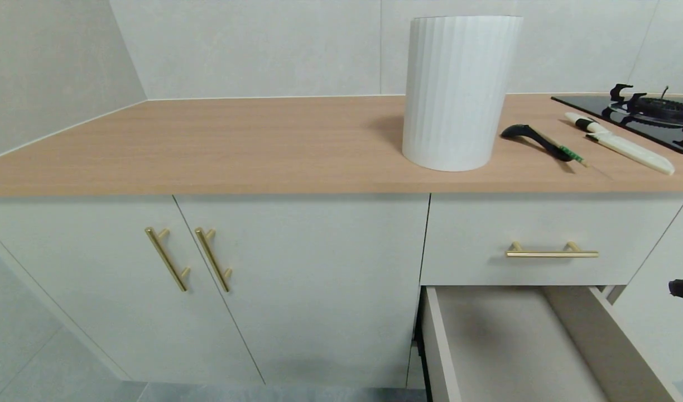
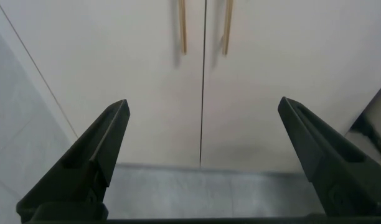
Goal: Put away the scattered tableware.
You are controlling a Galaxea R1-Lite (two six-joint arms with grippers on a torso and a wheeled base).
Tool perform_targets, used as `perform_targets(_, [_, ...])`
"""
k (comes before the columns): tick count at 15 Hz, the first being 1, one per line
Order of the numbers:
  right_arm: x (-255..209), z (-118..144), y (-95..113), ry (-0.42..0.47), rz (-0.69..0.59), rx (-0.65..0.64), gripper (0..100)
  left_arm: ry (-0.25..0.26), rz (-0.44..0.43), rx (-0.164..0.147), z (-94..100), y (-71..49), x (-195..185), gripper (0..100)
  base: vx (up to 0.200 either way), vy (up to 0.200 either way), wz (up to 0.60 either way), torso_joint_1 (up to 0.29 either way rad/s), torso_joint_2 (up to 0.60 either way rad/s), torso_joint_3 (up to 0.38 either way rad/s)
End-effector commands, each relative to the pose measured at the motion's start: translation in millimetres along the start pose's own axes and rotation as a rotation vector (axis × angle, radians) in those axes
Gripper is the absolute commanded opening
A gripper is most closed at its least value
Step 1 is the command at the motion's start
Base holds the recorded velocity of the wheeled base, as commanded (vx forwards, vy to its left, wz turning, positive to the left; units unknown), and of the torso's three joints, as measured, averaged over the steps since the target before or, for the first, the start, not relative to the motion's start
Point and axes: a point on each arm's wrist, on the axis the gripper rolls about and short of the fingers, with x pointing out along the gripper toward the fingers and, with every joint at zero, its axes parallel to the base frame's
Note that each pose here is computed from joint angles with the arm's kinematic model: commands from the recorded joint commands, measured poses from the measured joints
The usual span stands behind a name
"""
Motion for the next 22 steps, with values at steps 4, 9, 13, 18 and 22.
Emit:
perform_targets(4, [-1, 0, 0, -0.009, 0.001, -0.003, 100, -0.003, 0.0, -0.001, 0.5, 0.0, 0, 100, 0.0, 0.0, 0.0, 0.083, -0.52, -0.347])
perform_targets(9, [4, 5, 0, -0.02, 0.002, -0.004, 100, -0.001, 0.001, -0.001, 0.1, 0.0, 0, 100, 0.0, 0.0, 0.0, 0.134, -0.47, -0.33])
perform_targets(13, [23, 23, -2, -0.061, 0.0, -0.015, 100, -0.003, 0.0, -0.001, 0.5, 0.0, 0, 100, 0.0, 0.0, 0.0, 0.118, -0.34, -0.226])
perform_targets(18, [78, 91, -6, 0.052, -0.028, 0.108, 100, -0.001, 0.001, -0.001, 0.1, 0.0, 0, 100, 0.0, 0.0, 0.0, 0.007, -0.02, -0.01])
perform_targets(22, [144, 103, 0, 0.204, -0.151, 0.19, 100, -0.003, 0.0, -0.001, 0.5, 0.0, 0, 100, 0.0, 0.0, 0.0, 0.0, 0.0, 0.0])
